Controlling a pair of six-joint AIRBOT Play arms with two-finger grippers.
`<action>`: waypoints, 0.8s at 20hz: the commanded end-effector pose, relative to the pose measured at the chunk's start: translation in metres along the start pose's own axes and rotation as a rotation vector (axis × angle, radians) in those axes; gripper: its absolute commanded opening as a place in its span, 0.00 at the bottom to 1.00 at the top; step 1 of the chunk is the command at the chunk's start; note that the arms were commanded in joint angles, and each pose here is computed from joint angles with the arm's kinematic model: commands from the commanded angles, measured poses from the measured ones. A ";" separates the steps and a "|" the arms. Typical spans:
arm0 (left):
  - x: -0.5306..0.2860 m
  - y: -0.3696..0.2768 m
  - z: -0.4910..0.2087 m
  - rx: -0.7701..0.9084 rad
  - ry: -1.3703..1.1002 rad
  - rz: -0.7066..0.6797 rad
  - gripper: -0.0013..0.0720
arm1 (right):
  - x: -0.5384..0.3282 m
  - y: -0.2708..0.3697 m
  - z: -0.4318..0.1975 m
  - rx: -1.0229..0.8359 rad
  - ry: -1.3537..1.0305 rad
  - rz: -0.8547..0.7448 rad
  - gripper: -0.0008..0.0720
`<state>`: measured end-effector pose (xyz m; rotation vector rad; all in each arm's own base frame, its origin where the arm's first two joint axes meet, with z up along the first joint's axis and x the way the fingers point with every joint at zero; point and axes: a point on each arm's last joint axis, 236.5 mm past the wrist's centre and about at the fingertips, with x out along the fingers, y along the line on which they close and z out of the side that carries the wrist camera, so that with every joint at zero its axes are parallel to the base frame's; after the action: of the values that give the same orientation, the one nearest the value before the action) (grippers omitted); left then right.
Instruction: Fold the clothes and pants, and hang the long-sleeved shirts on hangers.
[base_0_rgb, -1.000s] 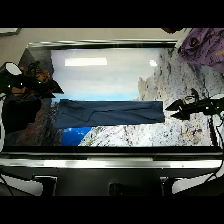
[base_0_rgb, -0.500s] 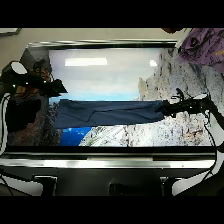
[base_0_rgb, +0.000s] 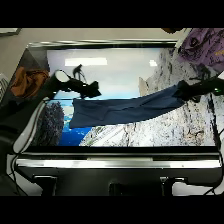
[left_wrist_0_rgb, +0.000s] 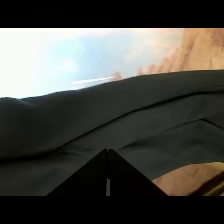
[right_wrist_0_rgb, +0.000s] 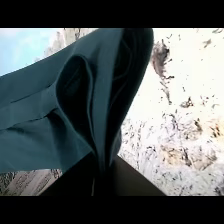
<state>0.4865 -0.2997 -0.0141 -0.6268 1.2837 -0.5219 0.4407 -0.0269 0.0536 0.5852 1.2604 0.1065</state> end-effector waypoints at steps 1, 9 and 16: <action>0.074 -0.067 -0.037 -0.109 0.020 -0.180 0.04 | -0.054 0.007 0.000 0.018 -0.077 -0.084 0.05; 0.163 -0.158 -0.123 -0.165 0.151 -0.351 0.04 | -0.119 0.025 -0.018 0.035 -0.135 -0.138 0.05; 0.196 -0.183 -0.147 -0.174 0.196 -0.395 0.04 | -0.127 0.029 -0.029 0.034 -0.117 -0.140 0.05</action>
<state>0.3883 -0.5711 -0.0501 -0.9925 1.3970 -0.7928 0.3846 -0.0424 0.1694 0.5217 1.1767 -0.0623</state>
